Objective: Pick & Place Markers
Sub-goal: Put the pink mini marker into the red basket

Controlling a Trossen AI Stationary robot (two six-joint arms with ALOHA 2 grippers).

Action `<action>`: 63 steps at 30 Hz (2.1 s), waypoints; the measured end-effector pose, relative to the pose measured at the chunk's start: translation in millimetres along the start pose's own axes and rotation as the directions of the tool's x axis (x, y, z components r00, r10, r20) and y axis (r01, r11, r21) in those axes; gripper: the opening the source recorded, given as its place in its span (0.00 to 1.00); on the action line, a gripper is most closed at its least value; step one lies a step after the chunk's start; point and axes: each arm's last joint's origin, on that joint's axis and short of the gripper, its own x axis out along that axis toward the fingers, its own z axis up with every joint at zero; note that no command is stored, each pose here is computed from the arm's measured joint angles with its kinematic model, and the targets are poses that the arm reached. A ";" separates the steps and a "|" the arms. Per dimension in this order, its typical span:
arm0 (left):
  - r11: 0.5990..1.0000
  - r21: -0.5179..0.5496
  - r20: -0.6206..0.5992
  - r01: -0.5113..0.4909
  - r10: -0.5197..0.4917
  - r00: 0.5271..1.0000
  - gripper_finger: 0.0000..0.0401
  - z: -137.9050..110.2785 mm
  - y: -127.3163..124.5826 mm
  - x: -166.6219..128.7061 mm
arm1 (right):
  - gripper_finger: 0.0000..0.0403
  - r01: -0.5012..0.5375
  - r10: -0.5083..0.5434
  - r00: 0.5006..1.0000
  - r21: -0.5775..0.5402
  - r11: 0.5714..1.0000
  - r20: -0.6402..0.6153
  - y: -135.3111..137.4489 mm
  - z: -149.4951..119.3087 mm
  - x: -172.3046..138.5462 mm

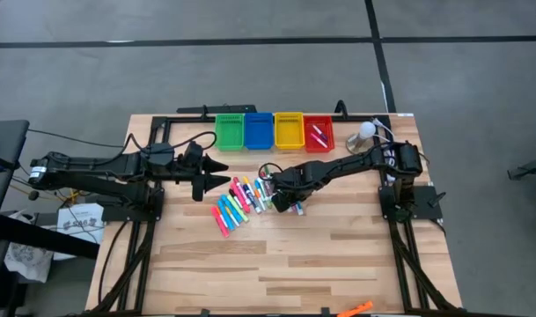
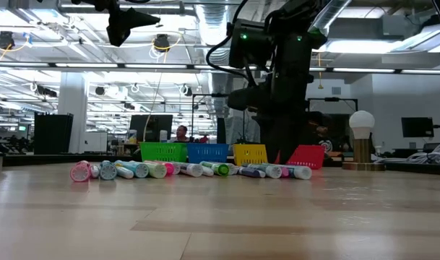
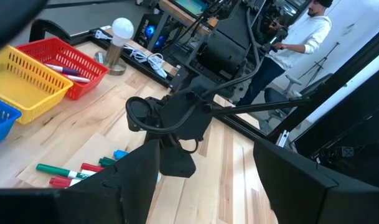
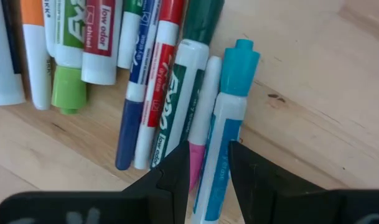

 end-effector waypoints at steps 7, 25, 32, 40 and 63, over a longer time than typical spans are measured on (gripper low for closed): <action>1.000 0.000 0.000 0.000 0.000 1.000 0.65 0.0 0.0 0.0 | 0.25 -0.032 0.032 0.999 -0.002 0.999 0.011 3.2 0.9 -0.1; 1.000 0.000 0.000 0.000 0.000 1.000 0.65 0.0 0.0 0.0 | 0.25 -0.016 0.016 1.000 -0.014 1.000 -0.012 -3.4 5.7 -0.1; 1.000 0.000 0.000 0.000 0.000 1.000 0.65 0.0 0.0 0.0 | 0.25 -0.015 0.015 1.000 0.002 1.000 -0.011 -5.2 8.2 -0.1; 1.000 0.000 0.000 0.000 0.000 1.000 0.65 0.0 0.0 0.0 | 0.25 -0.037 0.037 0.999 -0.004 0.999 0.002 -1.8 7.8 -0.2; 1.000 0.000 0.006 0.004 -0.004 1.000 0.65 0.6 -0.3 0.0 | 0.25 -0.055 0.055 0.998 -0.015 0.998 0.015 0.6 8.0 -0.6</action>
